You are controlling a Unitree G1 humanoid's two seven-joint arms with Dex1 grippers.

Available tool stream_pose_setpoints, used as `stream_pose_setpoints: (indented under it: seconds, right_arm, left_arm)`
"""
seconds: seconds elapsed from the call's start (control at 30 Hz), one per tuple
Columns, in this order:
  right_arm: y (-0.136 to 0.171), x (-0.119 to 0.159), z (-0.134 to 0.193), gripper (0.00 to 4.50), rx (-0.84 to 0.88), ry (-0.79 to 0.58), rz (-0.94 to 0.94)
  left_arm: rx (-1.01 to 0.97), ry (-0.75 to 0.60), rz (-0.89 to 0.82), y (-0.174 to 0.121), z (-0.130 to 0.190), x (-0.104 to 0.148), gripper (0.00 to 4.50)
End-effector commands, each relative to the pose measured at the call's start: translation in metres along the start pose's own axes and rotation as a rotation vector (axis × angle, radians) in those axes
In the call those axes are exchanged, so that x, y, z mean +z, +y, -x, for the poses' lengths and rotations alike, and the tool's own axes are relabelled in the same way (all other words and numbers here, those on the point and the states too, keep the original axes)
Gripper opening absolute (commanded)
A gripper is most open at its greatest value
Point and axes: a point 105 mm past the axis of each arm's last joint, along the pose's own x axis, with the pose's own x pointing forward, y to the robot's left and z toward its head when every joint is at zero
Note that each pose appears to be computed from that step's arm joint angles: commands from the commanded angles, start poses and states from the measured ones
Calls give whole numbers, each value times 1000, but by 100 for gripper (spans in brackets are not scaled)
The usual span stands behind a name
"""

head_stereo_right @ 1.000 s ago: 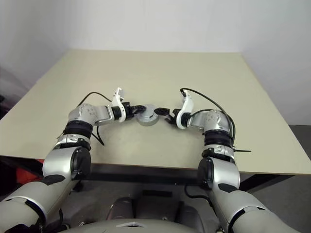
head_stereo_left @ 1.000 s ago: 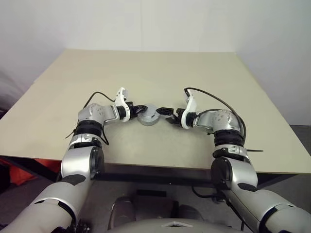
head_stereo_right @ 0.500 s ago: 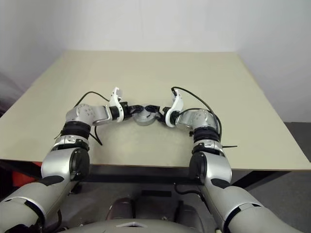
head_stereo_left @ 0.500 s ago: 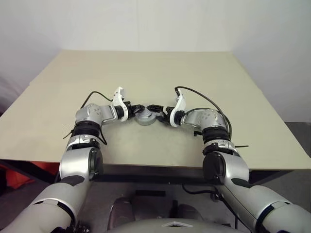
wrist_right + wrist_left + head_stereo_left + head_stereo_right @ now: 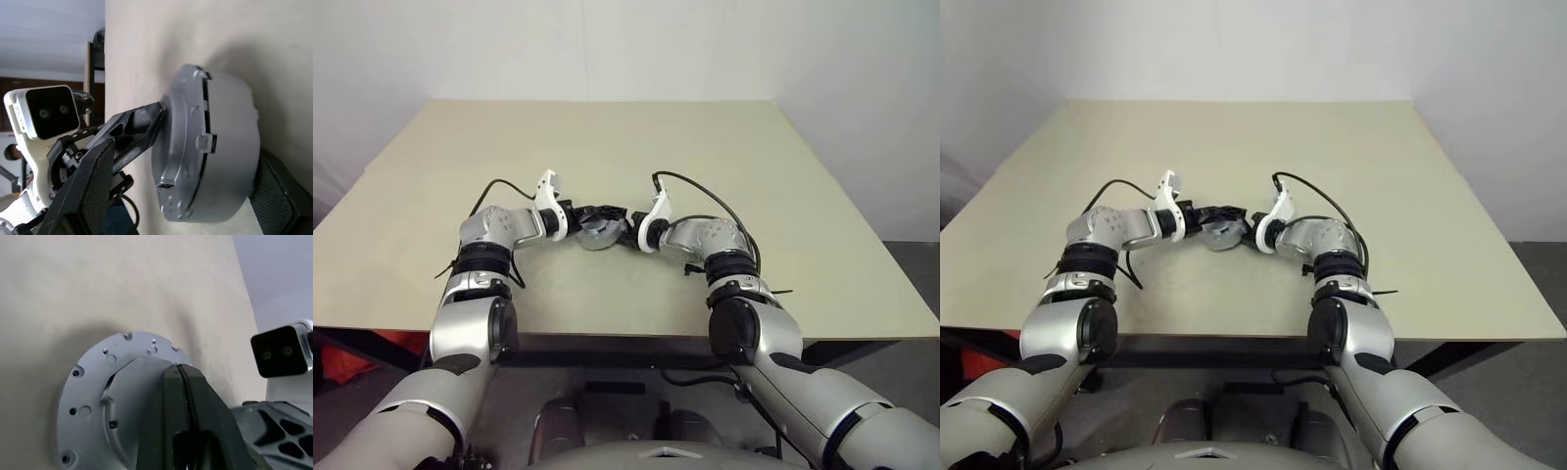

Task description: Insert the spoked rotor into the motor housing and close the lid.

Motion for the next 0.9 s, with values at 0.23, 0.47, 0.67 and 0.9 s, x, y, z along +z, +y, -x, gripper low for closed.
stream_pose_setpoints:
  seconds: [0.23, 0.47, 0.67, 0.9]
  right_arm:
    - [47, 11, -9, 391, 150, -41, 15]
    - [48, 17, -7, 323, 145, -67, 19]
    - [46, 19, -7, 323, 132, -77, 28]
    - [39, 23, -5, 323, 106, -92, 39]
  left_arm:
    - [30, 31, 12, 6, -3, -10, 0]
    - [34, 26, 8, 6, -3, -10, 0]
    - [31, 25, 4, 5, -4, -10, 0]
    - [37, 22, 1, 6, -4, -10, 0]
